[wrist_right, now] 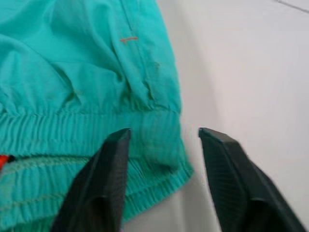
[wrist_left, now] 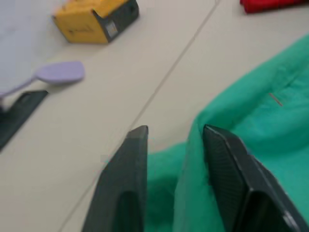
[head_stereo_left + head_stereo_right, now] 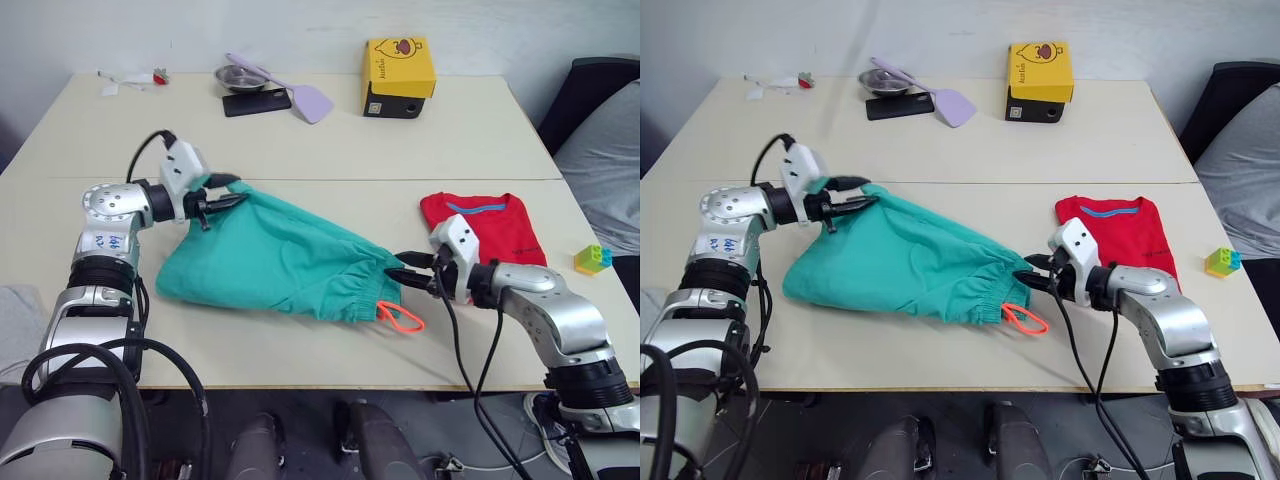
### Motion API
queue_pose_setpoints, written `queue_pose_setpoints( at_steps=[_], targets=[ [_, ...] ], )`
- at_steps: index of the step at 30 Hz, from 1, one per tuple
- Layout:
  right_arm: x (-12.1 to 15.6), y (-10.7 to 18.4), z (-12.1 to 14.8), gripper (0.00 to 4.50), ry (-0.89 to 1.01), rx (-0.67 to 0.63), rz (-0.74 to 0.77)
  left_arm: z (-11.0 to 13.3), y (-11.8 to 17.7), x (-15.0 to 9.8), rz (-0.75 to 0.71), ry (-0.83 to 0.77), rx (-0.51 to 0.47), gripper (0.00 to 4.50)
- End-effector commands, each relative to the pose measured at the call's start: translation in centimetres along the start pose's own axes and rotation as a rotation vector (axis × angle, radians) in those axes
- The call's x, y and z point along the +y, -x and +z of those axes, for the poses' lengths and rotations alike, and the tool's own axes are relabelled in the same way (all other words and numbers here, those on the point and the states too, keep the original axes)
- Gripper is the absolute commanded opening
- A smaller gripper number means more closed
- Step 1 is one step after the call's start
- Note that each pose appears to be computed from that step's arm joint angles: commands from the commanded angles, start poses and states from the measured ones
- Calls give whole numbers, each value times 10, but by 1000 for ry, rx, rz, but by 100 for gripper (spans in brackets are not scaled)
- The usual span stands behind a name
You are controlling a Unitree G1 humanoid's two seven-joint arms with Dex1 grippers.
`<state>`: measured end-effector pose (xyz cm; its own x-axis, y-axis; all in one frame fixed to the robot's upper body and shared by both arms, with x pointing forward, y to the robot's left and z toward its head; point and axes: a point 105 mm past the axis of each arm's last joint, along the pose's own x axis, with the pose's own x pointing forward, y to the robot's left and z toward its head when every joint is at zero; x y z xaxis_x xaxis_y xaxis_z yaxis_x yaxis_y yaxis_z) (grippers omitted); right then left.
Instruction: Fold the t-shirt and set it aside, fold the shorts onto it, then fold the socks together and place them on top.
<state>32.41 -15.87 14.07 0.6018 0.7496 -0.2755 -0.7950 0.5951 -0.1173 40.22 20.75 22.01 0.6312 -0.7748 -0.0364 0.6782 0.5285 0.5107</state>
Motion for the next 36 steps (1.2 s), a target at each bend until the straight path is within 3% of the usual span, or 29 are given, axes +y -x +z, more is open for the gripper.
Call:
queue_pose_setpoints(
  at_steps=[1,3,5,9,13,17,23,25,28,36],
  targets=[
    [2,15,27,359,123,-97,29,17,19,7,40,-39,-87,321],
    [22,23,43,433,204,-186,157,22,39,1,35,-61,-112,385],
    [44,25,49,450,243,-220,275,23,55,-13,-24,-88,-101,448],
    [77,16,44,450,298,-204,417,20,72,-65,-235,-159,-30,448],
    [92,-6,31,450,355,-159,412,-2,86,-106,-380,-174,90,448],
    [90,-38,3,450,557,-49,298,-35,80,-117,-344,-228,196,448],
    [83,-51,-12,450,677,14,223,-54,70,-110,-292,-290,258,448],
    [82,-52,-16,414,695,27,212,-61,67,-104,-267,-311,295,450],
    [81,-51,-15,332,707,12,198,-68,63,-97,-233,-316,319,389],
    [63,-29,-17,39,737,19,234,-47,82,-143,-510,-77,225,126]
  ],
)
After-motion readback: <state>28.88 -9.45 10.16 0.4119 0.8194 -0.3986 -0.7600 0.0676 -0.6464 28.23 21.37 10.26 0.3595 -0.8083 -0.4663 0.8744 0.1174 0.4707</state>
